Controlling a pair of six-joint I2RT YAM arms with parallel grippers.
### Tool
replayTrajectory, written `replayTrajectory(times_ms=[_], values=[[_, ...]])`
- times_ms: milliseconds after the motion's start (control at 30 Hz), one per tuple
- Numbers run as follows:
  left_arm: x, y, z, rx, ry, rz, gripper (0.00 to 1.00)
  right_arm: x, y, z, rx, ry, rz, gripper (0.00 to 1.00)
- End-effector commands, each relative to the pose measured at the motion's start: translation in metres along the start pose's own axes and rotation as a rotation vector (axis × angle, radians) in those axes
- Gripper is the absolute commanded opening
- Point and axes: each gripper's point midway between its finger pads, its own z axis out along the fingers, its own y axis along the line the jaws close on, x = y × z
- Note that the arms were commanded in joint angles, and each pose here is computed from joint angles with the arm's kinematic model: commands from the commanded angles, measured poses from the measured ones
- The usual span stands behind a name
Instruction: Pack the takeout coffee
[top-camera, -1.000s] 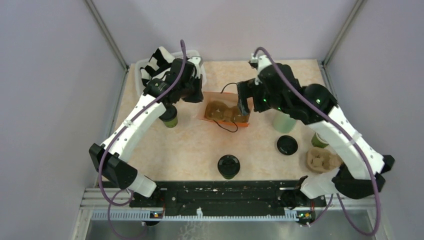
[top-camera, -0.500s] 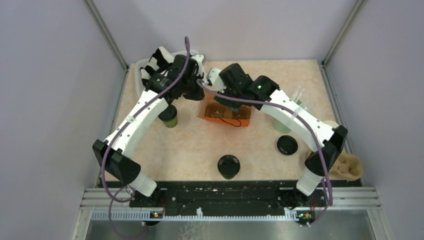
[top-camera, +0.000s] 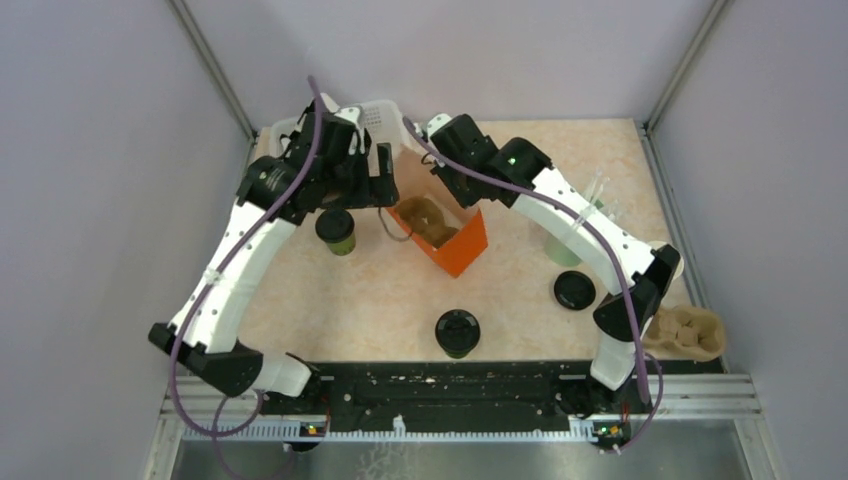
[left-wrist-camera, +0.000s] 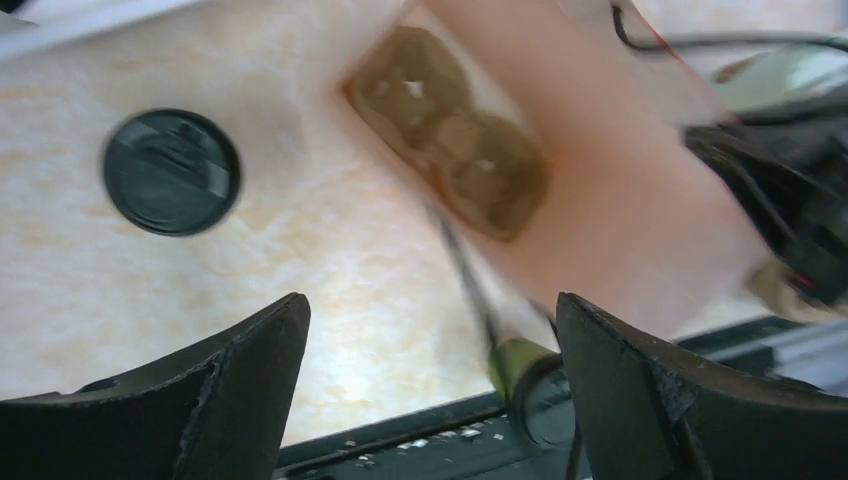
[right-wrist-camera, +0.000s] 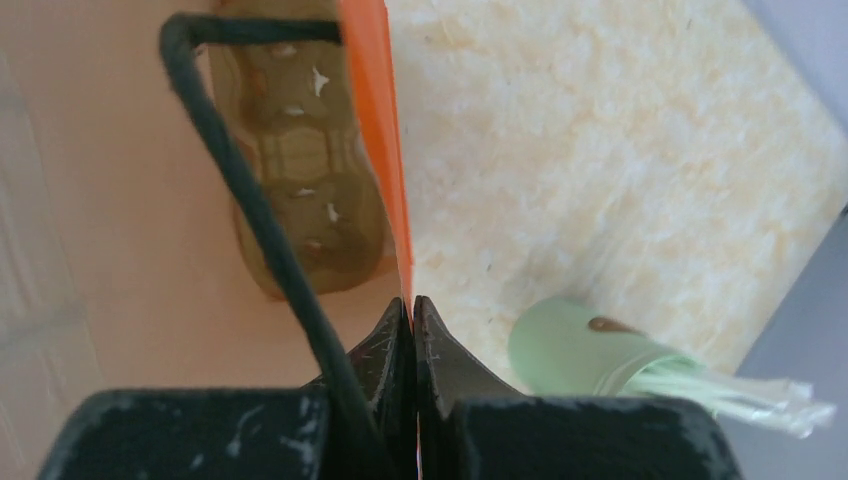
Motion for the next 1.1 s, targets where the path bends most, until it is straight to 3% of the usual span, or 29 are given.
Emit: replayTrajectory(times_ms=[0, 133, 267, 533, 633, 667, 767, 800, 967, 1067], values=[[0.008, -0.039, -0.027, 0.228, -0.004, -0.162, 0.98, 0.004, 0.0, -0.011, 0.011, 0.029, 0.259, 0.0], [0.011, -0.013, -0.016, 0.075, -0.008, -0.185, 0.98, 0.013, 0.007, -0.011, 0.003, 0.031, 0.381, 0.0], [0.002, -0.012, -0.014, 0.081, -0.066, -0.164, 0.98, 0.016, 0.009, -0.015, 0.01, 0.008, 0.499, 0.0], [0.007, -0.034, 0.024, 0.154, 0.009, -0.149, 0.71, 0.018, 0.002, -0.022, 0.043, -0.049, 0.615, 0.0], [0.0, -0.044, 0.025, 0.198, 0.006, -0.137, 0.78, 0.018, 0.002, -0.022, 0.043, -0.056, 0.626, 0.0], [-0.001, -0.046, 0.026, 0.212, 0.001, -0.127, 0.74, 0.018, 0.002, -0.022, 0.043, -0.059, 0.63, 0.0], [-0.011, -0.052, 0.023, 0.239, -0.024, -0.09, 0.33, 0.017, 0.002, -0.025, 0.037, -0.085, 0.667, 0.0], [-0.019, -0.056, 0.019, 0.254, -0.041, -0.082, 0.27, 0.016, 0.0, -0.027, 0.04, -0.101, 0.683, 0.0], [-0.077, -0.119, -0.042, 0.571, -0.144, -0.078, 0.02, 0.012, -0.008, -0.05, 0.004, -0.186, 0.813, 0.0], [-0.086, -0.143, -0.067, 0.722, -0.153, -0.143, 0.0, 0.01, -0.011, -0.073, -0.052, -0.254, 0.917, 0.0]])
